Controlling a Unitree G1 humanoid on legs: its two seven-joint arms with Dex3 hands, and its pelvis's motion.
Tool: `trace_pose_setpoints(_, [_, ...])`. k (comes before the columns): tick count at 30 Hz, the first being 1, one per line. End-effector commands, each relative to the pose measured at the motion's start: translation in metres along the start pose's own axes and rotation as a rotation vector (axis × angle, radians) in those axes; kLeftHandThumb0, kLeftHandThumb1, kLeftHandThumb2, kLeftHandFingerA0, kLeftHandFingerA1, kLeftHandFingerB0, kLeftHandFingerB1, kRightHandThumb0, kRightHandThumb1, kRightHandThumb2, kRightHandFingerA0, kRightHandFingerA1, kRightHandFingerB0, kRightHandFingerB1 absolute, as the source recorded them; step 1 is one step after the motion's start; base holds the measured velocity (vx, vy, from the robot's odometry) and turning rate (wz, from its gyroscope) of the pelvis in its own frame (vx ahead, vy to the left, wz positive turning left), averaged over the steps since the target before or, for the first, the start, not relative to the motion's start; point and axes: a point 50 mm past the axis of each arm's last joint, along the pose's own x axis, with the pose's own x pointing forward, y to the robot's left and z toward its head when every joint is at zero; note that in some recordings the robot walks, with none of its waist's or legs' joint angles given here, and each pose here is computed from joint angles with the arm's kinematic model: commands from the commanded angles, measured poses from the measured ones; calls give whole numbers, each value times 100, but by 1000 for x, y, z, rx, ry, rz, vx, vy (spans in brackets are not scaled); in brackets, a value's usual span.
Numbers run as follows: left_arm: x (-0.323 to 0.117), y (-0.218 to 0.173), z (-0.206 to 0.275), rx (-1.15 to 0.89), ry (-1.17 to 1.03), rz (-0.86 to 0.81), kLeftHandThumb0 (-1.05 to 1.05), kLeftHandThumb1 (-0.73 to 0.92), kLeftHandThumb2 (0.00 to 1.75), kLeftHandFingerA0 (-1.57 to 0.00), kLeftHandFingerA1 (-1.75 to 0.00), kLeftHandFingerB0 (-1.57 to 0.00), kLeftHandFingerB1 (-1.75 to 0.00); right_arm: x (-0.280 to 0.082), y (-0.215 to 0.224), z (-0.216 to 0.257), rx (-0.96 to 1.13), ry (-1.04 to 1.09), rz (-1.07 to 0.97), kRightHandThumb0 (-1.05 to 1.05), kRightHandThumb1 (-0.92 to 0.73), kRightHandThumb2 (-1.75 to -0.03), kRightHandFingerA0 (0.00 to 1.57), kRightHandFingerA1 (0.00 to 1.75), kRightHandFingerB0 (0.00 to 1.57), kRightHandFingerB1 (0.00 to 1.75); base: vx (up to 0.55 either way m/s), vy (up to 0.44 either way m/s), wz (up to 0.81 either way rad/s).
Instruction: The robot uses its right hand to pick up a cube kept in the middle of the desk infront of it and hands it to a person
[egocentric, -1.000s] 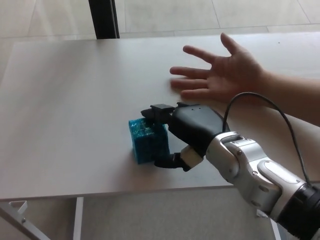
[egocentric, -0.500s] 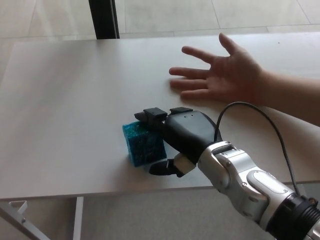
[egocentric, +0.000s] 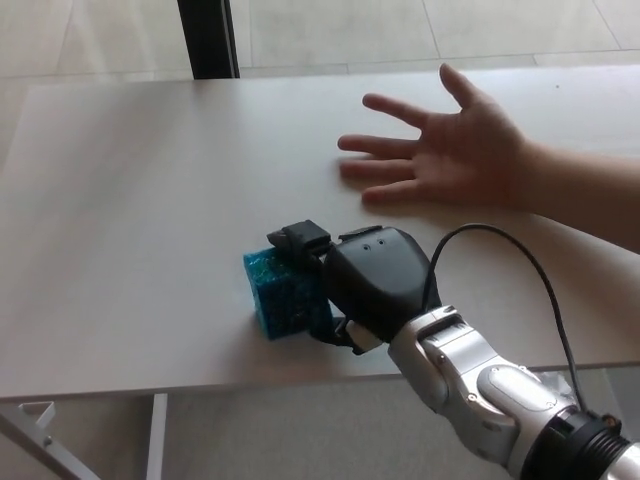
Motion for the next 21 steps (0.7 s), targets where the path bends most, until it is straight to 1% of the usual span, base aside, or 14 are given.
trace_pose_setpoints(1, [1,-2,6,31,-37,-4,-105,56,99,-50,-147,-27,-141,-24,24,-8,-144,20,-133,-32,-62,-62,70,171,82,95,0,0,0])
trace_pose_setpoints(2, [1,-2,5,29,-41,-7,-105,59,93,-56,-147,-32,-133,-24,24,-7,-138,19,-144,-31,-63,-60,76,167,83,94,0,0,0])
trace_pose_setpoints(3, [0,-2,5,23,-41,-9,-105,57,96,-51,-148,-27,-142,-24,25,-7,-133,19,-151,-33,-62,-60,75,167,83,92,0,0,0])
trace_pose_setpoints(4, [1,-2,5,15,-35,-7,-105,60,92,-55,-145,-34,-131,-24,25,-7,-126,21,-160,-36,-59,-61,75,163,84,86,0,0,0])
trace_pose_setpoints(6, [1,-4,5,18,-36,-10,-105,58,98,-52,-148,-29,-141,-24,24,-8,-114,31,-173,-37,-59,-60,75,165,84,85,0,0,0])
trace_pose_setpoints(10, [1,-4,4,19,-35,-6,-105,60,97,-51,-149,-29,-139,-23,22,-5,-73,29,-202,-33,-56,-61,77,168,85,88,0,0,0])
trace_pose_setpoints(11, [0,-4,3,13,-33,-4,-105,61,95,-52,-149,-27,-140,-22,21,-5,-61,26,-228,-37,-41,-91,107,127,82,90,0,0,0])
trace_pose_setpoints(12, [0,-4,2,11,-32,-3,-105,61,95,-52,-149,-27,-140,-22,19,-5,-53,25,-252,-37,-41,-91,107,127,82,90,0,0,0])
trace_pose_setpoints(13, [0,-4,2,8,-31,-2,-105,60,96,-52,-149,-25,-141,-21,18,-5,-48,26,-259,-34,-61,-64,77,168,80,99,0,0,0])
trace_pose_setpoints(14, [0,-4,2,5,-29,-2,-105,60,96,-52,-149,-25,-141,-21,17,-5,-44,28,-262,-34,-61,-64,77,168,80,99,0,0,0])
trace_pose_setpoints(15, [0,-4,2,36,-36,-5,-105,65,92,-58,-148,-42,-138,-19,10,-6,-8,30,-304,-36,-58,-68,79,162,82,98,0,0,0])
trace_pose_setpoints(16, [0,-4,1,35,-31,-5,-105,65,92,-59,-147,-43,-135,-17,1,-8,1,19,-365,-34,-57,-69,78,166,86,99,0,0,0])
trace_pose_setpoints(19, [0,-2,1,25,-28,0,-105,62,97,-56,-146,-25,-139,-12,-12,-8,42,24,-417,-32,-60,-74,79,164,85,98,0,0,0])
trace_pose_setpoints(21, [-1,-1,-1,24,-23,4,-105,63,94,-56,-146,-31,-129,-10,-18,-9,57,31,-441,-29,-59,-75,79,163,85,98,0,0,0])
